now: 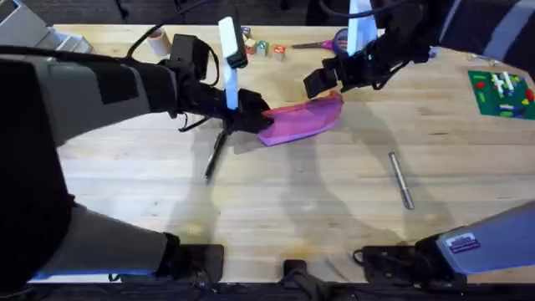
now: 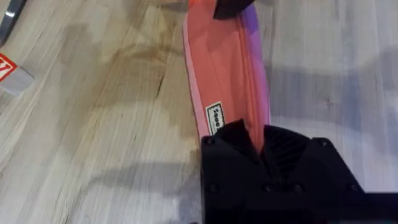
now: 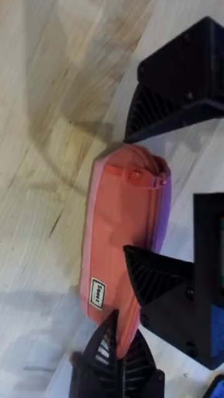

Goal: Unzip the bag, pick up the pens from the table one at a time and place them inside, then zip the bag closed.

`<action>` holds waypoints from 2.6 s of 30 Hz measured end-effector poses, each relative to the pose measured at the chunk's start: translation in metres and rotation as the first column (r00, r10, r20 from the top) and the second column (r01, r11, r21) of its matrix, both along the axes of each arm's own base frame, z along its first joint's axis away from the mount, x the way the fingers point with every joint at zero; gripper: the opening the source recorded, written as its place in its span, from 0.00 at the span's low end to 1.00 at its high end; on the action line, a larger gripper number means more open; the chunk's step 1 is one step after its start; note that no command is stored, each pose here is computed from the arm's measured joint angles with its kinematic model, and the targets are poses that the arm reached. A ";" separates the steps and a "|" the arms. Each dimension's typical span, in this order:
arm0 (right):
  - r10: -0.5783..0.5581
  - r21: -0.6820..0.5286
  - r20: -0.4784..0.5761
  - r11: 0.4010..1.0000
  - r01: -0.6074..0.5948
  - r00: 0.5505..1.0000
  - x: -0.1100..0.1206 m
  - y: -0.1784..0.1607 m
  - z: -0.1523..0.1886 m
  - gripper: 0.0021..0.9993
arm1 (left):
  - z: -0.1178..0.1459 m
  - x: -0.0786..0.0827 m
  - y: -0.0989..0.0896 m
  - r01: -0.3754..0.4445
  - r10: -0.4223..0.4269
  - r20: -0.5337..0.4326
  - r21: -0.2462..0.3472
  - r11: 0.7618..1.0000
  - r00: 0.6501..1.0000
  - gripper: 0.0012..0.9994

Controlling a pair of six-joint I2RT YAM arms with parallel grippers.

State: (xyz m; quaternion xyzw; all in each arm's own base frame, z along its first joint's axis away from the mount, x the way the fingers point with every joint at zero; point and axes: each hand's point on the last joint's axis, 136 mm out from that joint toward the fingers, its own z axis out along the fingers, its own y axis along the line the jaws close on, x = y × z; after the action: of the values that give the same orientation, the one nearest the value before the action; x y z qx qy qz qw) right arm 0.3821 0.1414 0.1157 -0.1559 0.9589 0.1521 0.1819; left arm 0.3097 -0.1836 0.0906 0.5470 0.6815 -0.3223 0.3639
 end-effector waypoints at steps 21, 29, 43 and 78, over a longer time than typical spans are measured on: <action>-0.001 0.008 -0.021 1.000 0.001 1.000 -0.004 0.001 -0.001 0.43 | 0.000 0.000 0.000 0.000 0.000 -0.001 0.000 1.000 1.000 0.04; 0.006 -0.008 -0.032 1.000 -0.006 0.999 -0.008 -0.002 -0.003 0.13 | 0.000 -0.001 0.000 0.001 -0.001 -0.004 -0.001 1.000 1.000 0.04; 0.010 -0.016 -0.024 1.000 -0.010 1.000 -0.006 -0.002 -0.002 0.03 | 0.000 -0.001 0.000 0.002 -0.002 -0.004 -0.002 1.000 1.000 0.04; 0.223 0.091 0.104 0.968 -0.233 0.969 -0.027 0.085 0.041 0.03 | 0.000 0.000 0.000 0.000 0.000 -0.001 0.001 1.000 1.000 0.04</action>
State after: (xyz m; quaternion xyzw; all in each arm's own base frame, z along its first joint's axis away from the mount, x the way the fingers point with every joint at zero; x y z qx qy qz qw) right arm 0.3549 0.2268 0.1567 -0.2625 0.9160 0.2138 0.2153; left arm 0.3095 -0.1837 0.0904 0.5470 0.6818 -0.3226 0.3632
